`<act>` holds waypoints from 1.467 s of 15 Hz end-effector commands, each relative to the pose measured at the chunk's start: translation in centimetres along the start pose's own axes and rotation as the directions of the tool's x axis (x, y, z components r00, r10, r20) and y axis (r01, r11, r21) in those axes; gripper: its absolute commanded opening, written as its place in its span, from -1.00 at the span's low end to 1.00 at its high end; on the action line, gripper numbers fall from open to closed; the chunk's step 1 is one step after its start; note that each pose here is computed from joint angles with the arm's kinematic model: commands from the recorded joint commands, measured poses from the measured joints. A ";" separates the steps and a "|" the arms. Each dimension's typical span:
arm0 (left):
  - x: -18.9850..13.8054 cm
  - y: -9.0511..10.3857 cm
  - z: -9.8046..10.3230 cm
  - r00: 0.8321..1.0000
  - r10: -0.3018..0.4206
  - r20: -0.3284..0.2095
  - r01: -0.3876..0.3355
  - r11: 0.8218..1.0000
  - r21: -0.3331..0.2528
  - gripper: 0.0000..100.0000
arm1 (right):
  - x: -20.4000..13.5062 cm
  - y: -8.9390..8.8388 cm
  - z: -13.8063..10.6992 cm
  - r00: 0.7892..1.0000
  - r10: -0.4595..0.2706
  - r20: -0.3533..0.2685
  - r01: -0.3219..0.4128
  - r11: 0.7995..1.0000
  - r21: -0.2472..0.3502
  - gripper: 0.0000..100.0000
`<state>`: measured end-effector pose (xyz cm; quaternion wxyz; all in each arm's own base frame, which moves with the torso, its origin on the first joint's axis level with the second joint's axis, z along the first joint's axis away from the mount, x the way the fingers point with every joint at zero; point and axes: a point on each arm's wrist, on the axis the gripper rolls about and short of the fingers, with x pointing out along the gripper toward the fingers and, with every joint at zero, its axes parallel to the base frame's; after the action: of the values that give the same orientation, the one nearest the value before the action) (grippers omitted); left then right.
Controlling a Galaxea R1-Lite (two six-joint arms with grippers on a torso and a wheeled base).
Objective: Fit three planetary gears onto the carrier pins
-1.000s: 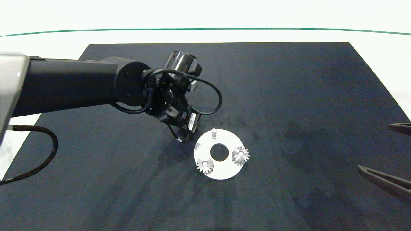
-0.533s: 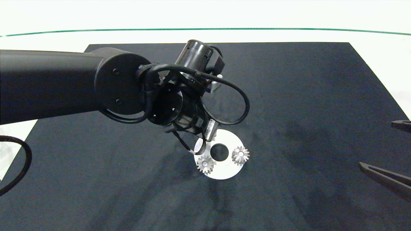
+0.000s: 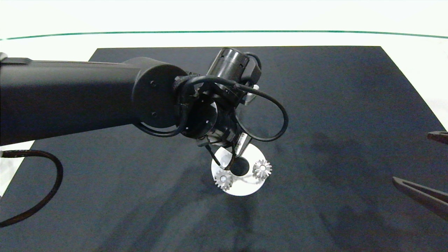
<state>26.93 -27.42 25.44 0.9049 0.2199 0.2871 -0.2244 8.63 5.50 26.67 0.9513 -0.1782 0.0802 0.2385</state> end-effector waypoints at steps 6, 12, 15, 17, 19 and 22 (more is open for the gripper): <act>1.7 -0.2 0.0 1.000 0.009 -0.022 -0.009 1.000 0.000 -0.56 | 0.2 0.0 0.0 1.000 0.001 -0.009 -0.001 1.000 -0.003 1.00; 1.8 0.6 -0.6 0.999 0.022 -0.047 -0.023 1.000 -0.015 -0.56 | 0.1 0.0 0.0 1.000 -0.001 -0.003 0.001 1.000 -0.003 1.00; 1.8 0.5 -0.7 0.999 0.020 -0.049 -0.020 1.000 -0.015 -0.56 | 0.0 0.0 0.0 1.000 0.000 -0.002 0.000 1.000 -0.002 1.00; 2.0 0.2 -1.1 0.998 0.015 -0.068 -0.016 1.000 -0.015 -0.56 | 0.0 0.0 0.0 1.000 0.000 -0.002 0.000 1.000 -0.002 1.00; 2.1 0.0 -1.7 0.996 0.016 -0.088 -0.018 1.000 -0.017 -0.56 | 0.0 0.0 0.0 1.000 0.000 -0.002 0.000 1.000 -0.002 1.00; 1.9 0.0 -1.4 0.997 0.015 -0.076 -0.016 1.000 -0.017 -0.56 | 0.0 0.0 0.0 1.000 0.000 0.000 0.000 1.000 -0.002 1.00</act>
<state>27.79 -27.18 23.12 0.8964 0.2224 0.3231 -0.2063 8.63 5.49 26.65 0.9512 -0.1783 0.0807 0.2385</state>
